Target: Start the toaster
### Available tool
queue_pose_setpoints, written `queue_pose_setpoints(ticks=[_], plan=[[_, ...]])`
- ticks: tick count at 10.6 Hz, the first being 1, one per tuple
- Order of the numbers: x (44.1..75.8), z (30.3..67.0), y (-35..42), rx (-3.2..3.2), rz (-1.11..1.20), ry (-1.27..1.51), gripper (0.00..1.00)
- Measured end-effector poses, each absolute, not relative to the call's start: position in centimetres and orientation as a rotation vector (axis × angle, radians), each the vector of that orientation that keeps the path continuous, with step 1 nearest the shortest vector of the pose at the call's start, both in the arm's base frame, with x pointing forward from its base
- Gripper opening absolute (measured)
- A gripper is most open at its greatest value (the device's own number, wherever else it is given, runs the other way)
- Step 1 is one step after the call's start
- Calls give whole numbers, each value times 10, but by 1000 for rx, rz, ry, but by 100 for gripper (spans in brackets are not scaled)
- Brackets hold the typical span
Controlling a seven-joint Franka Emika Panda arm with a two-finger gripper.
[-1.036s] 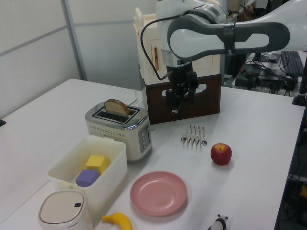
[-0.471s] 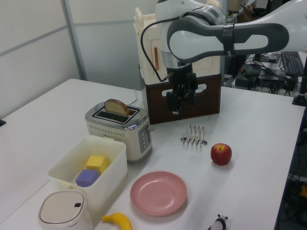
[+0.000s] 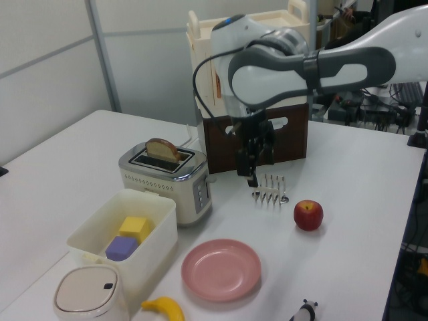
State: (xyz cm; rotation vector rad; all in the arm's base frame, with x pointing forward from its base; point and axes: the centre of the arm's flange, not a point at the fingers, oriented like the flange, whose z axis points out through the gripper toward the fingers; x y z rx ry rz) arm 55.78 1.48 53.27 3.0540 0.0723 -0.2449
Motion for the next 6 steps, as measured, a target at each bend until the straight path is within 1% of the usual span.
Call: queue_pose_setpoints(ticks=[2, 6], plan=[[558, 521, 19, 3051, -270, 85, 100], [558, 519, 25, 3050, -270, 102, 100]])
